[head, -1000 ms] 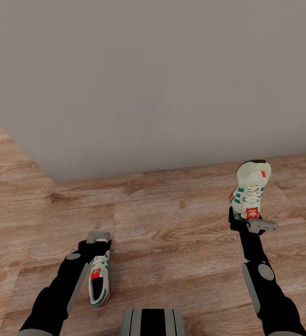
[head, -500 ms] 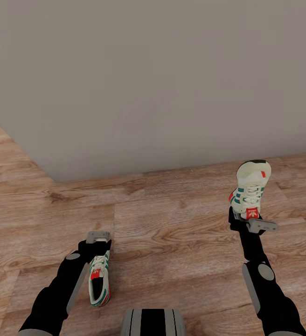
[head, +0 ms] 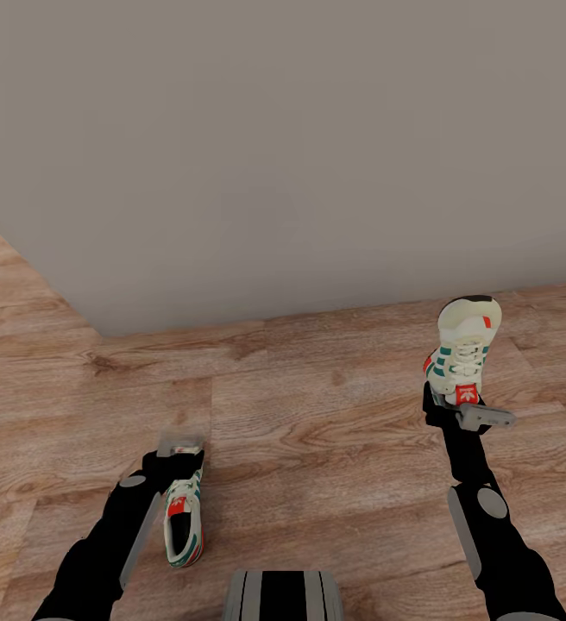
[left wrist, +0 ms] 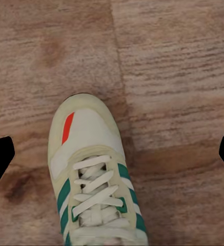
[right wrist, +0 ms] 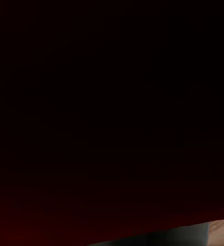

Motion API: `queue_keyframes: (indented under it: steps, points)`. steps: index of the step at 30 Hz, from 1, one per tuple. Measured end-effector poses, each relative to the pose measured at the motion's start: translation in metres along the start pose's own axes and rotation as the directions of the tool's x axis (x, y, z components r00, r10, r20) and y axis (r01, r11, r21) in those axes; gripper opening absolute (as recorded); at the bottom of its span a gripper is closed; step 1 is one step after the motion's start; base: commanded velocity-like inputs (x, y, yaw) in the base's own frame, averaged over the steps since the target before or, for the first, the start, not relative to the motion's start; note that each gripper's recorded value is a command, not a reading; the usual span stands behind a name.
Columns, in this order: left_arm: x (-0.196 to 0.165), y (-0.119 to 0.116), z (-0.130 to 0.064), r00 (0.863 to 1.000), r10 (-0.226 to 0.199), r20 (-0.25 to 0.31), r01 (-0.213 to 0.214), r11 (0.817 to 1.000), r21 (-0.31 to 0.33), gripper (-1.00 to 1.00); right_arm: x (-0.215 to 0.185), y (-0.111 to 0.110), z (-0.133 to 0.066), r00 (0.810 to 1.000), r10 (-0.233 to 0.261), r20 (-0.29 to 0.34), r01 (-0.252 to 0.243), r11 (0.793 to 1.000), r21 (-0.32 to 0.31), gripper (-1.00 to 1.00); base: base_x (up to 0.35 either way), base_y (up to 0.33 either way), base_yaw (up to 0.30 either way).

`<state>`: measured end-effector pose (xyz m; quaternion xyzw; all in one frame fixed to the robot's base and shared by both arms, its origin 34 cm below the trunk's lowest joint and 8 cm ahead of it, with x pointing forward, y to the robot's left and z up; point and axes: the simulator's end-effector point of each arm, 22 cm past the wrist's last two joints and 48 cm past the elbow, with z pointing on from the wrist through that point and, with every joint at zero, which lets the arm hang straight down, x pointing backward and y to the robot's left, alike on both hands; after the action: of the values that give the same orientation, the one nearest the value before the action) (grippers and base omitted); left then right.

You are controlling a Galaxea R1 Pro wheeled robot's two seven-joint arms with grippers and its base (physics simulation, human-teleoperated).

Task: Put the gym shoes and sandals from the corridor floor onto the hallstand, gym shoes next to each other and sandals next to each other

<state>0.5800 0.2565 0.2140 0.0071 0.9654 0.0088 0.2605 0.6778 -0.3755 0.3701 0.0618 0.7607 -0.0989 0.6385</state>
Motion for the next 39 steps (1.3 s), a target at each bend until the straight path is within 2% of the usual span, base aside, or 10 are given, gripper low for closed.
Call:
queue_keyframes:
  steps: [2,8,21,39]
  points:
    - [0.018,0.000,-0.002,1.000,0.000,-0.026,0.000,1.000,0.000,1.00,0.000,0.000,0.000,1.000,0.000,0.000,0.000,1.000,0.000,-1.00,0.000,0.000,0.000]
    - [0.038,-0.002,-0.004,0.998,-0.002,-0.057,0.002,1.000,0.004,1.00,0.000,0.000,0.000,1.000,0.000,-0.001,0.000,1.000,0.001,-1.00,0.000,0.000,0.000]
    - [0.045,-0.003,-0.005,0.998,-0.007,-0.069,0.007,1.000,0.005,1.00,0.000,0.000,0.000,1.000,0.000,0.000,0.000,1.000,0.000,-1.00,0.000,0.000,0.000]
    - [0.087,-0.003,0.012,0.989,-0.006,-0.149,0.007,1.000,0.006,1.00,0.046,0.001,-0.003,0.997,-0.017,-0.072,0.017,1.000,-0.002,-1.00,0.000,0.000,0.000]
